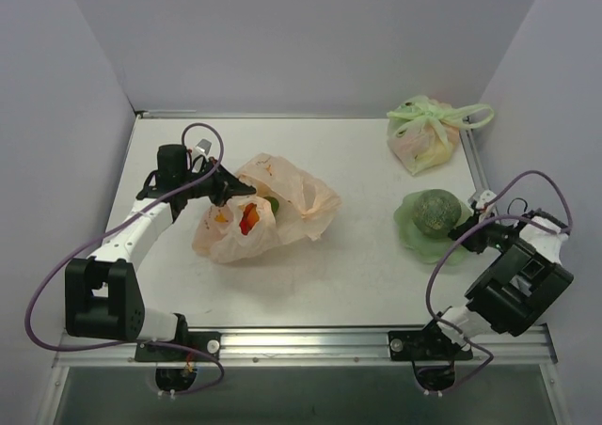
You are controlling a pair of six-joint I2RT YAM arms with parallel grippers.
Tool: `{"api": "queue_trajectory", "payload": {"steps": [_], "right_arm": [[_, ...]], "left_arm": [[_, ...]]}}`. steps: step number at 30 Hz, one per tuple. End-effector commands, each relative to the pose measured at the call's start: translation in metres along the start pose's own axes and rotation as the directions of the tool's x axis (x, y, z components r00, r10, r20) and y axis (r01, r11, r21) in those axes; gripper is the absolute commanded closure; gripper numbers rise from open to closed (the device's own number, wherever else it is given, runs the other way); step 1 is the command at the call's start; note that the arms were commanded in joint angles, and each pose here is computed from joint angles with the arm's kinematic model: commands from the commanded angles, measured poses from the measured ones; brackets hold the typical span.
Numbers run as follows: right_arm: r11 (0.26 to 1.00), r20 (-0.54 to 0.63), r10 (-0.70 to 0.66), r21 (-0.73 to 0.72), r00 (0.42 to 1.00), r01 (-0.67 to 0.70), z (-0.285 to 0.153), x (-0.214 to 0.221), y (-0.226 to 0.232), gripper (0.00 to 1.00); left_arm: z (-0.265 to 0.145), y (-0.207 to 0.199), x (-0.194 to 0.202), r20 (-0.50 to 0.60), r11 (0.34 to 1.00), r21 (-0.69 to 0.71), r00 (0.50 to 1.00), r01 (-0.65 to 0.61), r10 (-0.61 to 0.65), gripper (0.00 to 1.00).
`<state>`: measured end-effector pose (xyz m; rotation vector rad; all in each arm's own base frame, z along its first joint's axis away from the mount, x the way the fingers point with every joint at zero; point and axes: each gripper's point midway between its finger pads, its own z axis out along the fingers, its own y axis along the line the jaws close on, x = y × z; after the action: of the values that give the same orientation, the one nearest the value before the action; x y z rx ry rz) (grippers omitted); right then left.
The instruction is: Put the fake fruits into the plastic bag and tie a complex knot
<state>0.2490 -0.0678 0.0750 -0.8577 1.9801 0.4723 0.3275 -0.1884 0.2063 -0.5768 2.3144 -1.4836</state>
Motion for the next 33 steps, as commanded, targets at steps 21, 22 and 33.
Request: {"api": "queue_trajectory", "payload": {"steps": [21, 22, 33], "right_arm": [[0.948, 0.367, -0.111, -0.24, 0.924, 0.209, 0.024, -0.299, 0.116, 1.0], [0.963, 0.353, -0.12, -0.186, 0.928, 0.196, 0.03, -0.305, 0.111, 1.0], [0.944, 0.314, 0.042, -0.322, 0.948, 0.065, 0.083, -0.381, 0.182, 1.0]], "left_arm": [[0.001, -0.028, 0.0, 0.013, 0.994, 0.058, 0.995, -0.098, 0.097, 1.0], [0.001, -0.028, 0.0, 0.013, 0.994, 0.058, 0.995, -0.098, 0.097, 1.0], [0.002, -0.028, -0.001, 0.015, 0.995, 0.056, 0.996, -0.086, 0.085, 1.0]]}}
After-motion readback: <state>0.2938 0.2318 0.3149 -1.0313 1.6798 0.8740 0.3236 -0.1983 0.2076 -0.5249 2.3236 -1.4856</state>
